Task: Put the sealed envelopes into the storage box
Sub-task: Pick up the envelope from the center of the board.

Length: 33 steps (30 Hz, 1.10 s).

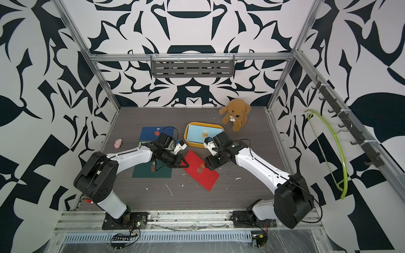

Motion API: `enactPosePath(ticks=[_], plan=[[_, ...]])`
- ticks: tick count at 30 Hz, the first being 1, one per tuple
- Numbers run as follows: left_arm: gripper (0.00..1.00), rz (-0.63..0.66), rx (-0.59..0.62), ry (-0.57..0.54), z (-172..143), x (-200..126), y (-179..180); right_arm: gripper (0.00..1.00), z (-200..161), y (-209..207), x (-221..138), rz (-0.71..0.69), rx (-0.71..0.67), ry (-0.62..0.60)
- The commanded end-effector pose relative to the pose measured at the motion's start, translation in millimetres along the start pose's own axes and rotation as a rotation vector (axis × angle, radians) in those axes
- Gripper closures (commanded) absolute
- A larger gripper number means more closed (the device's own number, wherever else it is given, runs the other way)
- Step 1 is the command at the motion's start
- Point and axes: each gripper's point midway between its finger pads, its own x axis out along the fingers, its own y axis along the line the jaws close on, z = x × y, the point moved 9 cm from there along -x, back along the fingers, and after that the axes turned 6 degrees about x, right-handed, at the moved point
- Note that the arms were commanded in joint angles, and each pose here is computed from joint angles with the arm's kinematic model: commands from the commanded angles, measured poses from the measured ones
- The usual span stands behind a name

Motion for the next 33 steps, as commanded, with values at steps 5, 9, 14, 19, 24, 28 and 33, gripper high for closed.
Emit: enactPosePath(ticks=[5,9,14,19,24,28,33], plan=[[1.00,-0.227,0.153,-0.007,10,-35,-57,0.30,11,-4,-35,0.216,-0.058,-0.109],[1.00,-0.276,0.201,-0.025,16,-47,-74,0.30,19,-1,-41,0.253,-0.080,-0.133],[1.00,-0.298,0.231,-0.024,16,-54,-84,0.29,27,3,-47,0.297,-0.105,-0.164],[1.00,-0.302,0.240,-0.035,15,-57,-86,0.31,27,13,-50,0.433,-0.126,-0.148],[1.00,-0.260,0.250,-0.059,16,-58,-84,0.48,24,12,-43,0.468,-0.103,-0.092],[1.00,-0.244,0.258,-0.088,20,-58,-85,0.68,21,8,-38,0.472,-0.082,-0.069],[1.00,-0.205,0.249,-0.097,24,-56,-80,0.86,21,0,-36,0.457,-0.044,-0.079]])
